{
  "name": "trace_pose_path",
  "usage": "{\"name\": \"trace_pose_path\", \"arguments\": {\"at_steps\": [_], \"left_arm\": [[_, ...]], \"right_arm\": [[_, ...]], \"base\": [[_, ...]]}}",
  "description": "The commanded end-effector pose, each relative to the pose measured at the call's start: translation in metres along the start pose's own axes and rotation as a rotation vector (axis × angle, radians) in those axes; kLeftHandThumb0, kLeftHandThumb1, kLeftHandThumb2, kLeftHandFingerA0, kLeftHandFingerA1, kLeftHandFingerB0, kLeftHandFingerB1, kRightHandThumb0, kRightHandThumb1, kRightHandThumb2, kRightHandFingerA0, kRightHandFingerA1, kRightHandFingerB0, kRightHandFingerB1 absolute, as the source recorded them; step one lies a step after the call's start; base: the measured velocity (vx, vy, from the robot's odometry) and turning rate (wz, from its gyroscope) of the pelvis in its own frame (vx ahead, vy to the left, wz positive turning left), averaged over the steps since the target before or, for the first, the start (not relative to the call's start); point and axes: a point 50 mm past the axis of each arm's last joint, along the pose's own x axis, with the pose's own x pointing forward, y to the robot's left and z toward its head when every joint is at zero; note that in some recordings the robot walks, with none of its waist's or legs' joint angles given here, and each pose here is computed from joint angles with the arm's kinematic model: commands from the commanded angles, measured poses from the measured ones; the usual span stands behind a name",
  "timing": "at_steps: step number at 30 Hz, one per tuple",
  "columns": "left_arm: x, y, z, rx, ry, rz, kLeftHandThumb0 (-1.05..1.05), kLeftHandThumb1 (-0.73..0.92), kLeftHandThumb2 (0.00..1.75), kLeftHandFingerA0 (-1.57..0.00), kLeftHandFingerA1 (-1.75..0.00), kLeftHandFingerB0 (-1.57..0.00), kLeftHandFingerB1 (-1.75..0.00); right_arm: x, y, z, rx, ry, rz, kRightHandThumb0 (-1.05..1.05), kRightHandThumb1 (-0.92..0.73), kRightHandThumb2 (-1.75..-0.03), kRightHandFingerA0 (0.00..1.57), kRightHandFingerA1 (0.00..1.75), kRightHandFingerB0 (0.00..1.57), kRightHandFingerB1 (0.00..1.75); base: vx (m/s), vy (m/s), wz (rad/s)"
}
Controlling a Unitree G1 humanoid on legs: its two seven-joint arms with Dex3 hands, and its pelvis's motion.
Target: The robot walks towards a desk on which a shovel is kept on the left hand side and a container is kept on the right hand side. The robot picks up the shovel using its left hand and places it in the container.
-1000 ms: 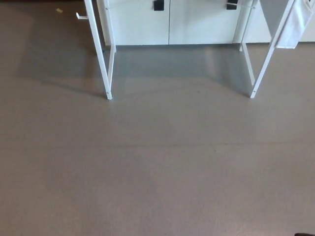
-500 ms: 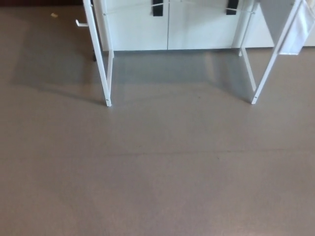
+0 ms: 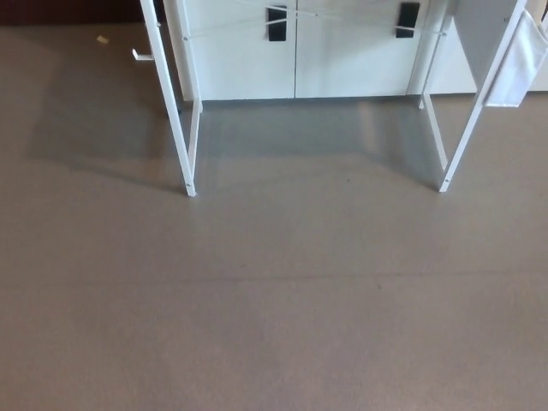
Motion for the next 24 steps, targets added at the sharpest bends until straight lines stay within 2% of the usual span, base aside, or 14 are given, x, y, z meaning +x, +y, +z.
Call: {"name": "trace_pose_path", "arguments": {"at_steps": [1, 8, 10, 15, 19, 24], "left_arm": [[-0.0009, 0.0063, 0.0046, 0.030, -0.046, 0.018, -0.13, 0.57, 0.59, -0.45, -0.36, -0.41, -0.35], [-0.0013, 0.0070, 0.0031, 0.044, -0.038, 0.024, -0.12, 0.59, 0.57, -0.47, -0.36, -0.42, -0.34], [-0.0002, 0.0077, 0.0042, 0.042, -0.041, 0.024, -0.13, 0.59, 0.57, -0.48, -0.36, -0.43, -0.34], [0.0003, 0.0072, 0.0052, 0.048, -0.043, 0.026, -0.14, 0.56, 0.59, -0.46, -0.36, -0.43, -0.36], [-0.0003, 0.0079, 0.0052, 0.046, -0.047, 0.019, -0.10, 0.59, 0.57, -0.45, -0.36, -0.42, -0.34], [0.0001, 0.0082, 0.0047, 0.055, -0.040, 0.028, -0.13, 0.58, 0.57, -0.47, -0.36, -0.43, -0.34]], "right_arm": [[-0.0010, -0.0009, 0.0012, 0.024, -0.018, 0.004, 0.04, -0.44, -0.52, 0.68, 0.64, 0.49, 0.55], [-0.0001, 0.0004, 0.0012, 0.022, -0.022, 0.001, 0.02, -0.43, -0.52, 0.71, 0.64, 0.50, 0.55], [0.0008, 0.0003, 0.0016, 0.010, -0.019, 0.004, 0.01, -0.43, -0.52, 0.67, 0.63, 0.49, 0.55], [0.0023, 0.0010, 0.0029, 0.027, -0.019, 0.013, 0.04, -0.43, -0.52, 0.68, 0.65, 0.48, 0.55], [0.0026, 0.0021, 0.0012, 0.026, -0.013, 0.016, 0.01, -0.43, -0.52, 0.69, 0.64, 0.51, 0.55], [0.0022, 0.0025, 0.0022, 0.021, -0.015, 0.024, 0.03, -0.44, -0.52, 0.67, 0.64, 0.50, 0.55]], "base": [[0.00, 0.000, 0.00], [0.01, -0.015, -0.01], [0.00, -0.119, 0.06], [0.00, -0.260, 0.13], [0.13, -0.418, 0.60], [0.15, -0.131, 0.17]]}}
